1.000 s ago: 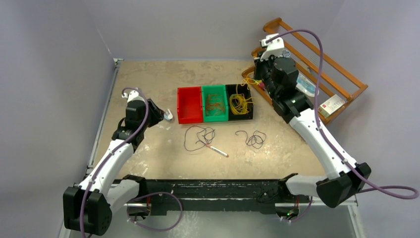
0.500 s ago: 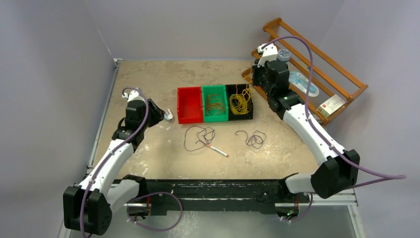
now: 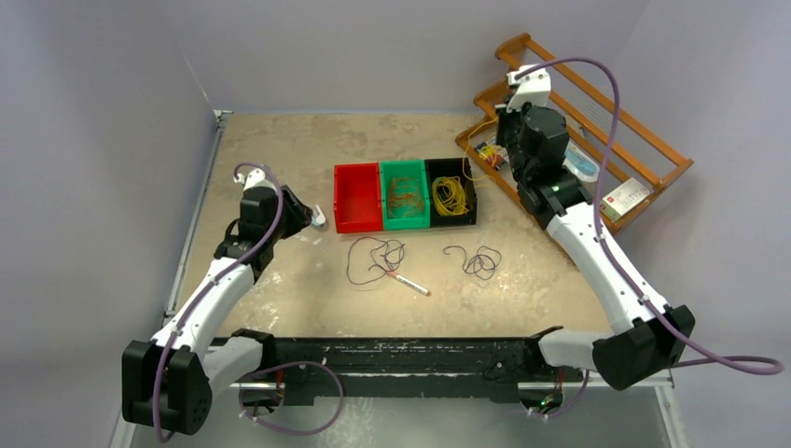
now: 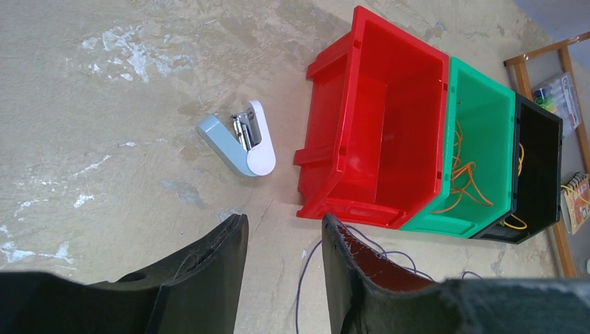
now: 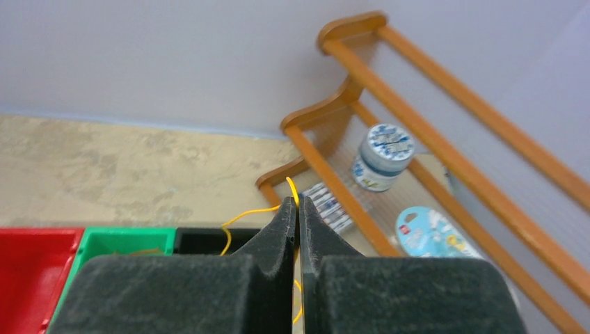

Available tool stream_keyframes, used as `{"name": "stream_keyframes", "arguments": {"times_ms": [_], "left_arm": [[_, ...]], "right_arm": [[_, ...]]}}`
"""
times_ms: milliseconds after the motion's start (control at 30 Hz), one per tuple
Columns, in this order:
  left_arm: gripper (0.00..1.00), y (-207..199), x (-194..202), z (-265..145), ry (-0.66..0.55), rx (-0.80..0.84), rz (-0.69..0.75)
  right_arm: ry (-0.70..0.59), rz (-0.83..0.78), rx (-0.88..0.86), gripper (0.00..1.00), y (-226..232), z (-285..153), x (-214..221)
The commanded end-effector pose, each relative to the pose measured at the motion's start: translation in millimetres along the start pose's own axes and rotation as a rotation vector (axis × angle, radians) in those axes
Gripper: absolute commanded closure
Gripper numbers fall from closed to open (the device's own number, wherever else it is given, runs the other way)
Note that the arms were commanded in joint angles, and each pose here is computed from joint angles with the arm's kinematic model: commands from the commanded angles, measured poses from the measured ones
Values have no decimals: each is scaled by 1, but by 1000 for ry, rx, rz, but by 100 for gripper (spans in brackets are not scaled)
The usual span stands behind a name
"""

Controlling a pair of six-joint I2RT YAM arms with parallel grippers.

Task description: Untangle the cables

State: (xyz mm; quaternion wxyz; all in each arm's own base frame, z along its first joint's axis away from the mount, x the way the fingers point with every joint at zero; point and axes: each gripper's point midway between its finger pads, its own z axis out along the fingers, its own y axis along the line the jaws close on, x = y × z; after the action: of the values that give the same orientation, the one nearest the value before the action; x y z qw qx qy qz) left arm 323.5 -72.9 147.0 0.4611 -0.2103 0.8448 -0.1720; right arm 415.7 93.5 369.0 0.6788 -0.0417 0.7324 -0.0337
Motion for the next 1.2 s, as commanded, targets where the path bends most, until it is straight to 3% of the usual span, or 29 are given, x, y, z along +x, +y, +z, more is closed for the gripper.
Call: {"name": "stream_keyframes", "arguments": {"times_ms": [0,567,1000,1167], "left_arm": [[58,-17,-21,1,-57,59,-19],[58,-19,-20,3,-49,67,-22],[58,-30,-26,8,-29,93,-9],[58,-35,-27,11,-20,106,-7]], "right_arm": [[-134,-24,152,100,-39,-19,-59],[-221,-21,268,100,-68,-39,-96],[35,-45,313,100,-65,-34,14],[91,-64,367,100,-73,-37,35]]}}
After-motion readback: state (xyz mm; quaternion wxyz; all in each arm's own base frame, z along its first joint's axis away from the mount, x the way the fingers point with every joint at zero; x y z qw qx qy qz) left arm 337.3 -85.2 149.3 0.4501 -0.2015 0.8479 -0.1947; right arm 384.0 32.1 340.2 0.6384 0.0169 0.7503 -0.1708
